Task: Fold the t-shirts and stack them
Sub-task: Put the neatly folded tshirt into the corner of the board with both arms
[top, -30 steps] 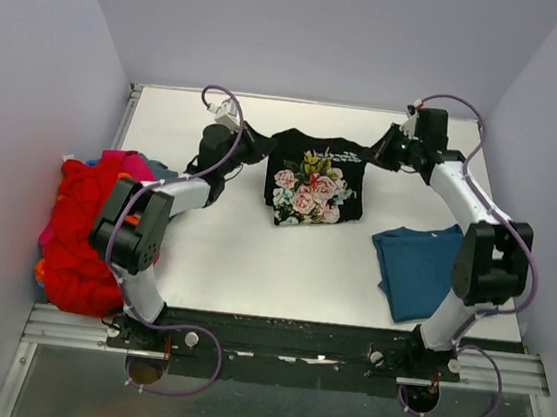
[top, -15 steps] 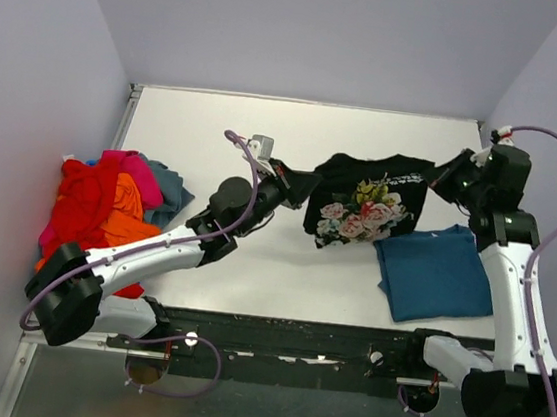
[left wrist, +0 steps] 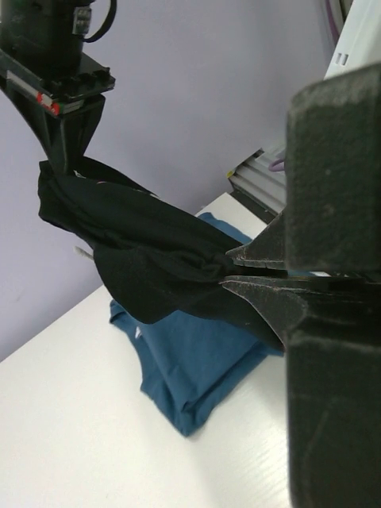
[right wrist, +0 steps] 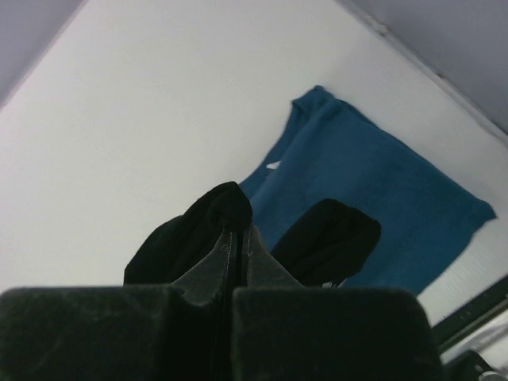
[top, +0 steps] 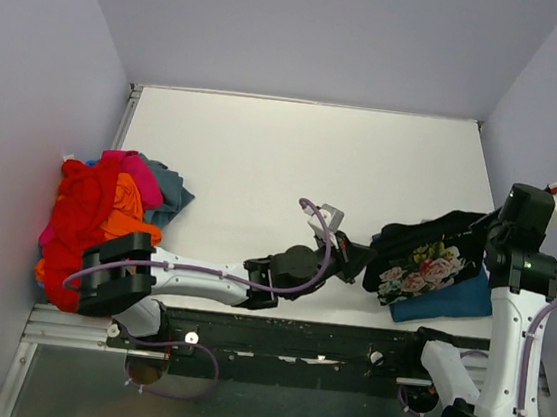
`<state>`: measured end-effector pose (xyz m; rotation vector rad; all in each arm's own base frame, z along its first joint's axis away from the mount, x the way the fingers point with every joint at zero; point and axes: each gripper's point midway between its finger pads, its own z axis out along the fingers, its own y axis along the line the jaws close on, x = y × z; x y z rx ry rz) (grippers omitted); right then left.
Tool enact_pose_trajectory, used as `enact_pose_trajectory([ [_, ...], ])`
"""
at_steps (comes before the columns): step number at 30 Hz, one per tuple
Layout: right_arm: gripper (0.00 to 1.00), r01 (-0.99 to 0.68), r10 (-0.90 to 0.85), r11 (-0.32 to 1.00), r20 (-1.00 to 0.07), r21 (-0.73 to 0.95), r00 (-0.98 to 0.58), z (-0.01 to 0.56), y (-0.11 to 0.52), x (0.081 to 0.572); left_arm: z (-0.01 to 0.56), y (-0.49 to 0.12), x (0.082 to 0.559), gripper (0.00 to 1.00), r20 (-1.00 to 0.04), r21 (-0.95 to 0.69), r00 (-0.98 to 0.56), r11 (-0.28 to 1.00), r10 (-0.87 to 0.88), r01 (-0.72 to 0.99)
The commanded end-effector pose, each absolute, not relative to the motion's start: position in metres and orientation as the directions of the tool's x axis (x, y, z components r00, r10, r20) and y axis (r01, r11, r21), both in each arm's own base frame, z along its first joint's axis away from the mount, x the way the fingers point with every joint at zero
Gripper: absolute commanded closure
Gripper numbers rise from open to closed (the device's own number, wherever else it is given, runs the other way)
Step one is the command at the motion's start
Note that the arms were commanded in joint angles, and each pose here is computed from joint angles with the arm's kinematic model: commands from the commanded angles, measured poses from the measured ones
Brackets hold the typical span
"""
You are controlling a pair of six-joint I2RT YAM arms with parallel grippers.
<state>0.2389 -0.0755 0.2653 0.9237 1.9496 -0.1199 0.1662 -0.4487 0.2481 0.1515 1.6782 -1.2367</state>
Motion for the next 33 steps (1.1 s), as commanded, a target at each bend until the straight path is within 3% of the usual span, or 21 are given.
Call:
enact_pose_trajectory([
  [1, 0.99, 0.854, 0.471, 0.497, -0.874, 0.151, -0.12, 0.279, -0.14, 0.208, 0.271, -0.472, 0.153, 1.0, -0.733, -0.674, -0.477, 0.415, -0.485, 0.611],
  [19, 0.99, 0.988, 0.433, 0.129, -0.901, 0.085, 0.021, 0.281, -0.198, 0.139, 0.302, -0.507, 0.094, 1.0, -0.708, -0.698, -0.585, 0.272, -0.395, 0.662],
  [23, 0.99, 0.989, 0.422, 0.119, -0.906, 0.091, 0.032, 0.279, -0.199, 0.135, 0.309, -0.509, 0.09, 1.0, -0.716, -0.691, -0.58, 0.273, -0.389, 0.669],
  [27, 0.99, 0.976, 0.499, 0.196, -0.867, 0.094, -0.016, 0.258, -0.194, 0.156, 0.305, -0.514, 0.092, 1.0, -0.73, -0.678, -0.57, 0.3, -0.377, 0.671],
  [33, 0.99, 0.955, 0.502, 0.263, -0.865, 0.14, -0.011, 0.257, -0.19, 0.169, 0.267, -0.531, 0.128, 0.99, -0.707, -0.707, -0.612, 0.339, -0.353, 0.621],
])
